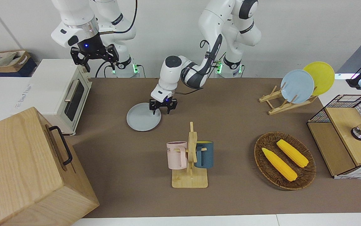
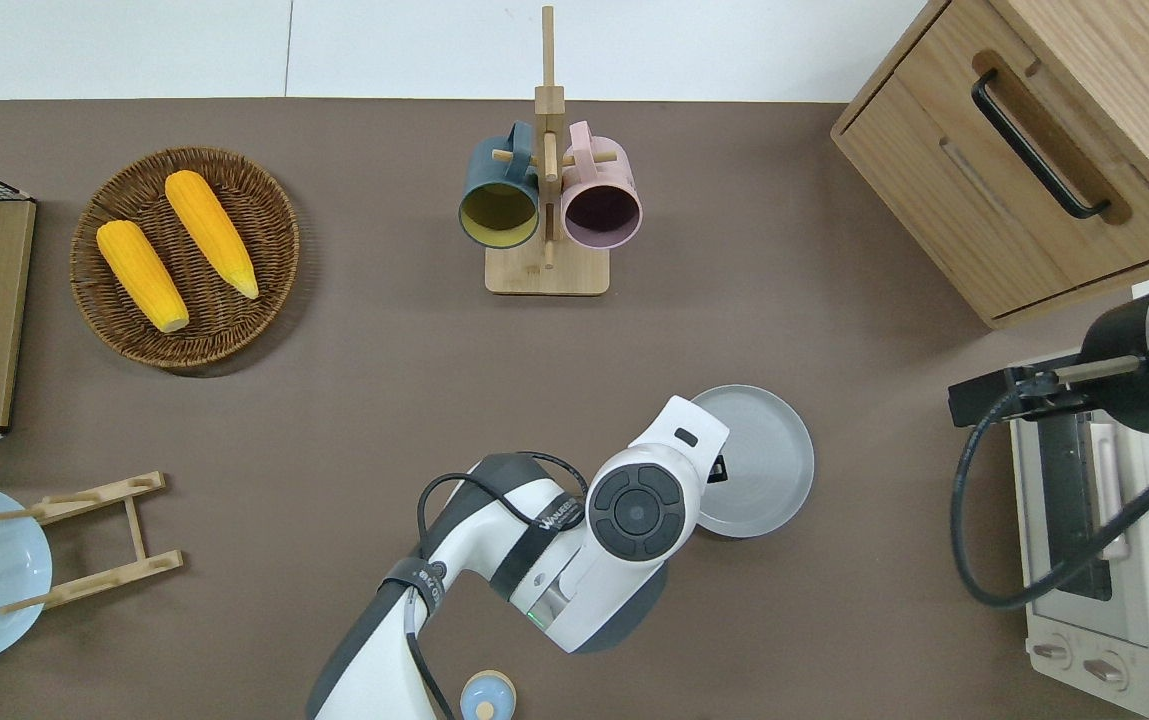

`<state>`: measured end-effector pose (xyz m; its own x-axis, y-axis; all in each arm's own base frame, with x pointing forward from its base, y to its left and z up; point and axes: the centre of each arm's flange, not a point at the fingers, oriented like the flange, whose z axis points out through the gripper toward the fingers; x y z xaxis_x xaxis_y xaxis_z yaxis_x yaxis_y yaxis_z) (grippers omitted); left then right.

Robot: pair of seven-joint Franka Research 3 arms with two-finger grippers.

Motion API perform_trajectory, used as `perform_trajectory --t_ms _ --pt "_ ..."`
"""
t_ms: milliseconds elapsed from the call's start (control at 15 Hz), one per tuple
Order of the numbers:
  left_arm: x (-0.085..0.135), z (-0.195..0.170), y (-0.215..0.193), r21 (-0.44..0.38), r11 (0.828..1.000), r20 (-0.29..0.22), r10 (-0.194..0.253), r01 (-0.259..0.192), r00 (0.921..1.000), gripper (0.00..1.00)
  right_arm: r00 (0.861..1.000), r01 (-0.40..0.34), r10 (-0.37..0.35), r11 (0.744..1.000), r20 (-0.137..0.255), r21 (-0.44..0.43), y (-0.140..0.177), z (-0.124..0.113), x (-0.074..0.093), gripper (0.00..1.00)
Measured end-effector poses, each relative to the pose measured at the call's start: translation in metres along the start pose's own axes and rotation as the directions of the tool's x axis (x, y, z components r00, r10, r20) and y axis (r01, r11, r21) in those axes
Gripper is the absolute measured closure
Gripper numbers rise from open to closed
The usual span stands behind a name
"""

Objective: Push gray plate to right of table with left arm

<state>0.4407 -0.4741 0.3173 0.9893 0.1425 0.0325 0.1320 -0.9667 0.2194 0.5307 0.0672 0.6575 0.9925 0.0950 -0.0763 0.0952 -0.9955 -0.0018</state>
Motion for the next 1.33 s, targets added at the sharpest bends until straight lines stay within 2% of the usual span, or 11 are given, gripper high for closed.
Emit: perform_trajectory --t_ms 200,267,600,867,1133,1333 --pt "0.020 -0.029 -0.017 0.036 0.999 0.014 0.024 -0.024 0.9996 0.03 1.000 0.000 0.000 1.000 0.000 0.000 0.000 0.000 0.000 0.01" --pt "0.034 -0.047 -0.030 0.048 0.998 0.017 0.033 -0.034 0.9993 0.03 1.000 0.000 0.000 1.000 0.000 0.000 0.000 0.000 0.000 0.01" --pt "0.072 -0.104 -0.076 0.086 0.992 0.038 0.085 -0.088 0.9956 0.02 1.000 0.000 0.000 1.000 0.000 0.000 0.000 0.000 0.000 0.01" --pt "0.095 -0.163 -0.127 0.119 0.978 0.081 0.160 -0.169 0.9838 0.01 1.000 0.000 0.000 1.000 0.000 0.000 0.000 0.000 0.000 0.01" --pt "0.114 -0.219 -0.188 0.137 0.970 0.115 0.186 -0.201 0.9758 0.01 1.000 0.000 0.000 1.000 0.000 0.000 0.000 0.000 0.000 0.01" --pt "0.122 -0.248 -0.229 0.143 0.965 0.143 0.200 -0.220 0.9693 0.01 1.000 0.000 0.000 1.000 0.000 0.000 0.000 0.000 0.000 0.01"
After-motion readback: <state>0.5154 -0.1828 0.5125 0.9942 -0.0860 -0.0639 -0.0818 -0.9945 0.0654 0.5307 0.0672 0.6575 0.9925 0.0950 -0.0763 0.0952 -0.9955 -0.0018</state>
